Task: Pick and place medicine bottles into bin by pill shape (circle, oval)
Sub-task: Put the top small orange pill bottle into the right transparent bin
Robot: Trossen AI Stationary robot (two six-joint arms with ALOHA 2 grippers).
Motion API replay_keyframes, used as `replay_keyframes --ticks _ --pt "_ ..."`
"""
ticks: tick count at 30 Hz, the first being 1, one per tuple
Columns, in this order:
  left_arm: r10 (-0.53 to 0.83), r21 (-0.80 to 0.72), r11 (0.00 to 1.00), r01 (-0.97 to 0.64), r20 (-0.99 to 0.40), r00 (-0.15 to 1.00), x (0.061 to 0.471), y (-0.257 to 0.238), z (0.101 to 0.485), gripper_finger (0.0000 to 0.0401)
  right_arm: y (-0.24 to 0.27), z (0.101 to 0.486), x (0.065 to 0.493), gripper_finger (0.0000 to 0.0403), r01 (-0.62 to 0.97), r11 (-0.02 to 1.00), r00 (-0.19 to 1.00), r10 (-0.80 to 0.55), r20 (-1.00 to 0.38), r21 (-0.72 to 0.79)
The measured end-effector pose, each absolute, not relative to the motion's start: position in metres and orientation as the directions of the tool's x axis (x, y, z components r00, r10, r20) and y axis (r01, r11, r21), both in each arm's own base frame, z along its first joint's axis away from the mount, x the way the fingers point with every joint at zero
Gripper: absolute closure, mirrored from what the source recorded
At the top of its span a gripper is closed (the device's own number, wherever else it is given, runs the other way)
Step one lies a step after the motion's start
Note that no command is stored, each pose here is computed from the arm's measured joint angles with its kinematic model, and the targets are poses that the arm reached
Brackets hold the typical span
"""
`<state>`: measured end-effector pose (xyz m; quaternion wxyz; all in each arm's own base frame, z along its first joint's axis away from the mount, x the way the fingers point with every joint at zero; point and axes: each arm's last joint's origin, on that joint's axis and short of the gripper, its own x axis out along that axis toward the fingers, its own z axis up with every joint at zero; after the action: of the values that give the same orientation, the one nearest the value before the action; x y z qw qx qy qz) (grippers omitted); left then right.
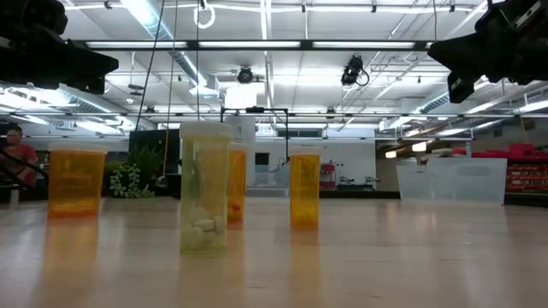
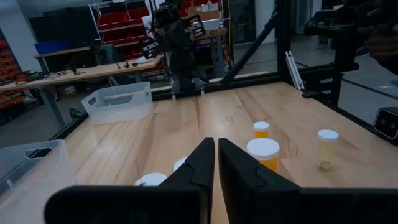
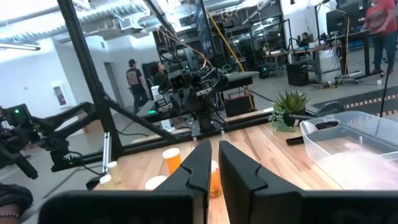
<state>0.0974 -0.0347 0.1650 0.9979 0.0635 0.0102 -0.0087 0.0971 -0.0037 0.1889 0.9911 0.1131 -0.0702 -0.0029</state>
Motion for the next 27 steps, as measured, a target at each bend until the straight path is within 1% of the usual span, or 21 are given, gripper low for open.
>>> replay_keyframes --ticks 8,15,20,27 --pt "-0.016 0.127 0.992 0.019 -0.021 1.0 0.097 -0.035 0.165 0.0363 -0.004 0.191 0.097 0.0366 -0.014 0.976 0.987 -0.022 0.161 0.217" --pt "-0.016 0.127 0.992 0.019 -0.021 1.0 0.097 -0.035 0.165 0.0369 -0.004 0.194 0.103 0.0366 -0.012 0.981 0.985 -0.021 0.171 0.194" --pt "-0.016 0.126 0.992 0.019 -0.021 1.0 0.097 -0.035 0.165 0.0373 -0.004 0.206 0.111 0.0366 -0.003 0.979 0.993 -0.022 0.12 0.202" --pt "-0.016 0.127 0.992 0.019 -0.022 1.0 0.097 -0.035 0.165 0.0363 -0.005 0.223 0.133 0.0366 0.022 0.98 1.0 -0.019 -0.015 0.198"
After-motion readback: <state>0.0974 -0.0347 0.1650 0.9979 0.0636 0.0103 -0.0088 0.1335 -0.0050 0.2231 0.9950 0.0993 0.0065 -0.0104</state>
